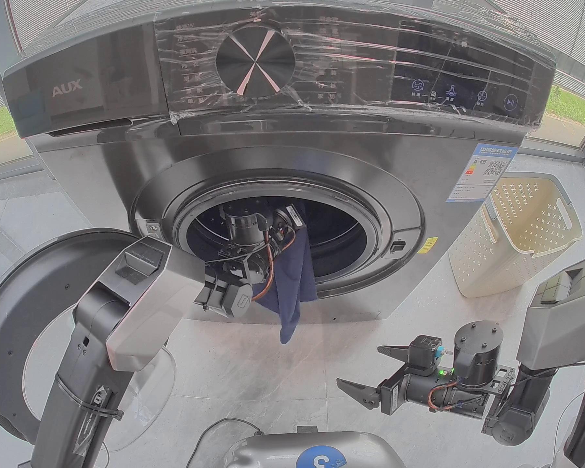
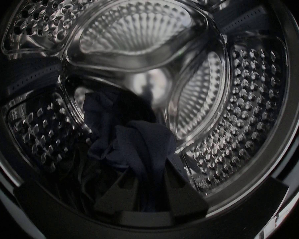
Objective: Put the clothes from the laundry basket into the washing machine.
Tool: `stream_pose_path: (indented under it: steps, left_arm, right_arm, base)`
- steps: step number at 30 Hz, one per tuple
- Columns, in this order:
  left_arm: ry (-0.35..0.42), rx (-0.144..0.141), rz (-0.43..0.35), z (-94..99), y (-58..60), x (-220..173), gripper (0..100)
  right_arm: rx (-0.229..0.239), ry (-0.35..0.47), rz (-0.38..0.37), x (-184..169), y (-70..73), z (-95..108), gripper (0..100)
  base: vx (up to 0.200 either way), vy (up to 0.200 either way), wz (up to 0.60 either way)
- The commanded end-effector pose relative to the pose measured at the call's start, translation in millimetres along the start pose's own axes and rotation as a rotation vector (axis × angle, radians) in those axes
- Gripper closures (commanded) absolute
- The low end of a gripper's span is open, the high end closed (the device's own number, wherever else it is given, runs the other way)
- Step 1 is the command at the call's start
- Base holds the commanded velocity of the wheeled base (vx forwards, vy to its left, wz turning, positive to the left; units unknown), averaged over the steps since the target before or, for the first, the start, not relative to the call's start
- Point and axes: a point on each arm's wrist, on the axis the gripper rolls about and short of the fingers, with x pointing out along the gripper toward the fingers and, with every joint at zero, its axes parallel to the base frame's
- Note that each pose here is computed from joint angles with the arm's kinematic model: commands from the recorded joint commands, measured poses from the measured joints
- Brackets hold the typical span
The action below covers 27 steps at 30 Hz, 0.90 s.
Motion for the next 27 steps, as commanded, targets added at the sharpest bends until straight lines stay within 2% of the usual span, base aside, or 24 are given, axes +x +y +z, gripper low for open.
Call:
stream_pose_path:
  steps: [1, 4, 5, 10, 15, 18, 21, 22, 24, 27]
  left_arm:
    - [-0.091, -0.008, 0.027, 0.6, 15.8, 16, 100]
    - [-0.104, -0.010, 0.023, 3.5, 14.5, 15, 100]
    - [-0.098, -0.010, 0.025, 3.2, 14.0, 13, 0]
    - [-0.053, -0.013, 0.030, 6.1, 7.0, 1, 0]
    - [0.058, 0.011, 0.037, -7.0, 2.5, -20, 0]
    - [0.130, 0.057, 0.055, -16.3, 4.7, -35, 0]
    - [0.184, 0.129, 0.066, -25.8, 11.1, -44, 0]
    - [0.184, 0.129, 0.066, -25.8, 11.1, -44, 0]
    - [0.229, 0.171, 0.061, -35.2, 18.0, -50, 0]
    - [0.250, 0.175, 0.063, -39.7, 20.5, -52, 0]
  right_arm:
    - [-0.001, -0.013, 0.002, 0, 0.2, 1, 0]
    - [-0.001, -0.013, 0.002, 0, 0.2, 1, 0]
    - [-0.001, -0.013, 0.002, 0, 0.2, 1, 0]
    - [-0.001, -0.012, 0.002, 0, 0.2, 1, 0]
    - [-0.004, -0.009, 0.009, 0, 2.2, 0, 0]
    - [-0.003, -0.005, 0.007, 0, 2.1, -1, 0]
    - [-0.003, 0.000, 0.006, 0, 2.0, -2, 0]
    - [-0.003, 0.000, 0.006, 0, 2.0, -2, 0]
    - [-0.003, 0.003, 0.009, 0, 2.7, -3, 0]
    - [-0.003, 0.006, 0.008, 0, 2.7, -3, 0]
  base:
    - [0.000, 0.000, 0.00]
    - [0.000, 0.000, 0.00]
    - [0.000, 0.000, 0.00]
    - [0.000, 0.000, 0.00]
    - [0.000, 0.000, 0.00]
    - [0.000, 0.000, 0.00]
    - [0.000, 0.000, 0.00]
    - [0.000, 0.000, 0.00]
    - [0.000, 0.000, 0.00]
    - [0.000, 0.000, 0.00]
